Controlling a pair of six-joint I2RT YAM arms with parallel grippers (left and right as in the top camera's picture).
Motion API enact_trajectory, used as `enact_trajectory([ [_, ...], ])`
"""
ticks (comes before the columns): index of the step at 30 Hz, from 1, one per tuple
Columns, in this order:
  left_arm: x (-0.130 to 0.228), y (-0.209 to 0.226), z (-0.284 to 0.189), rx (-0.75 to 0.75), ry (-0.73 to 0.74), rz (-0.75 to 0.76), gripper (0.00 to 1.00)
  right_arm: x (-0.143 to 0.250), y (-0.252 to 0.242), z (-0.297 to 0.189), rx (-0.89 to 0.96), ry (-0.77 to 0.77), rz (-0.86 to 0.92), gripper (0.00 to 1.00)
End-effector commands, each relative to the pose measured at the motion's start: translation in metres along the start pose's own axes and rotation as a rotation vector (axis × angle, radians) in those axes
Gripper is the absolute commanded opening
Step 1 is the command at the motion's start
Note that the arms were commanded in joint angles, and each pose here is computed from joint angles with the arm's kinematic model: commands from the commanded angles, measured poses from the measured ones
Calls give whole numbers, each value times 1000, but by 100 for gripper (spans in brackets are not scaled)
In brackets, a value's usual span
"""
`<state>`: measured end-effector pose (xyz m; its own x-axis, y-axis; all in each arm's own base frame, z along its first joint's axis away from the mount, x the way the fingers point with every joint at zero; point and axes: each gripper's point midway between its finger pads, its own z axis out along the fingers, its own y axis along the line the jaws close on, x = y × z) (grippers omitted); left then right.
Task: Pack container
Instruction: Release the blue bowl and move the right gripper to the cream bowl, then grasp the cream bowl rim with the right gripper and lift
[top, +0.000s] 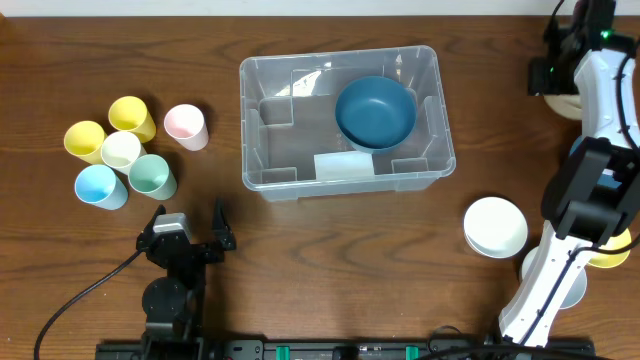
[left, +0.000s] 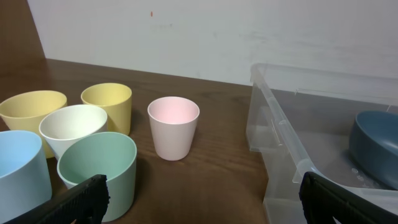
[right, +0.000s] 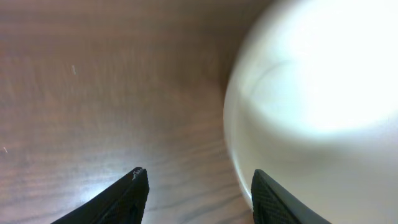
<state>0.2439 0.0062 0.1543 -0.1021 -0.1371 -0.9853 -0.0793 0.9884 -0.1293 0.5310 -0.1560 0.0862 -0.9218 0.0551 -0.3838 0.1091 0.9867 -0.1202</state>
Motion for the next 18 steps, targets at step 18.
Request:
enact_trajectory([
  [18, 19, 4, 2, -12, 51, 9, 98, -11, -46, 5, 68, -55, 32, 51],
])
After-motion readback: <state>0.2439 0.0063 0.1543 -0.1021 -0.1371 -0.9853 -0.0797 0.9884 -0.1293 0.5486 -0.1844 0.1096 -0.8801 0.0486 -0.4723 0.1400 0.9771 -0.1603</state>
